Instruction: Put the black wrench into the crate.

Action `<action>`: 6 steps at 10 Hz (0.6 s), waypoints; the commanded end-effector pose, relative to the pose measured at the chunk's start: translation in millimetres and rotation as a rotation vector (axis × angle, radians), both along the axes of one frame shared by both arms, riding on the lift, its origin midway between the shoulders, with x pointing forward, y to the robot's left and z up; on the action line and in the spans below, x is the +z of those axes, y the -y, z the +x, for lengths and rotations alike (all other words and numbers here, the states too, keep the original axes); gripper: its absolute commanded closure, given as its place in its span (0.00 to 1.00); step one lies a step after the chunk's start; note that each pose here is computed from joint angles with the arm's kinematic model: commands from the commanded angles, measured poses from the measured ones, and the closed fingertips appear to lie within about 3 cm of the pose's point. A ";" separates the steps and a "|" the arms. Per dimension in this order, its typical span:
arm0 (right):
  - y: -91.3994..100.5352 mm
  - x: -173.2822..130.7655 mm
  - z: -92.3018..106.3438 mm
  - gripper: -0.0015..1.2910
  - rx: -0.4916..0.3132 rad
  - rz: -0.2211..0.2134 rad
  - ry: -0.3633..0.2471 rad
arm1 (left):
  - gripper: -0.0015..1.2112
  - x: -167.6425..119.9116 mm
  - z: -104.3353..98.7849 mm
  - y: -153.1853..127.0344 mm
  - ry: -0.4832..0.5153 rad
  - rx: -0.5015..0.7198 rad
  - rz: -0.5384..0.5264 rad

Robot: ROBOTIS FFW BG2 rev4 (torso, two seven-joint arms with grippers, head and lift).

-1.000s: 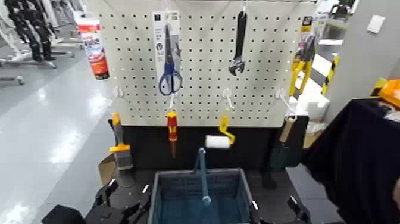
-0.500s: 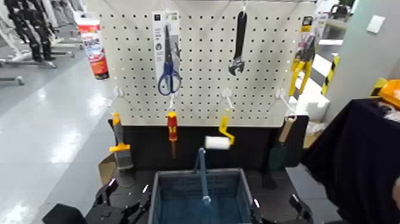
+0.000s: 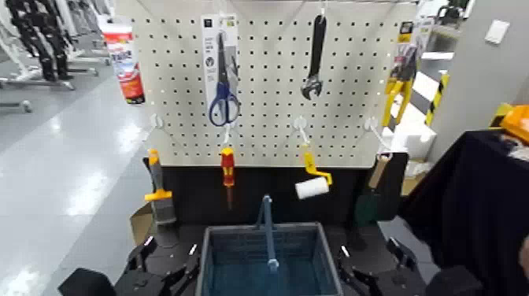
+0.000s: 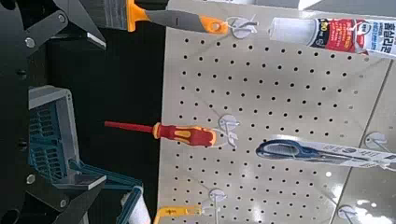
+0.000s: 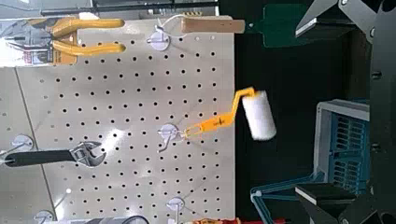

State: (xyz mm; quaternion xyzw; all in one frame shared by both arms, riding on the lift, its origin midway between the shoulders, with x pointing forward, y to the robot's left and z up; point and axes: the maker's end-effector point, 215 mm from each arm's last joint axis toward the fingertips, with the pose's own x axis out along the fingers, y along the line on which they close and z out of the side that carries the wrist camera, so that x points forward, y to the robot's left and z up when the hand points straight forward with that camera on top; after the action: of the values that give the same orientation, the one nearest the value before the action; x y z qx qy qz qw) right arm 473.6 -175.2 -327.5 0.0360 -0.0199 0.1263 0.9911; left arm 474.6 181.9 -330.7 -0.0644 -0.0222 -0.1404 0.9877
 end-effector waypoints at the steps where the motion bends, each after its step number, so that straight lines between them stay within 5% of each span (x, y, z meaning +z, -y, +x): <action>1: 4.5 15.6 16.6 0.11 0.032 -0.009 0.016 | 0.23 -0.9 0.7 0.1 -0.004 0.000 -0.001; 6: -6.8 55.7 47.3 0.11 0.118 -0.039 0.077 | 0.23 -1.4 3.1 2.5 -0.010 -0.007 0.001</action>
State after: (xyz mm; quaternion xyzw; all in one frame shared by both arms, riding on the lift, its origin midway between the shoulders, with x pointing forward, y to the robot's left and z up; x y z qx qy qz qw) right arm 516.4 -167.8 -276.9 0.0165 -0.0498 0.1860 0.9812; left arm 477.4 179.5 -331.9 -0.0649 -0.0174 -0.1431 0.9874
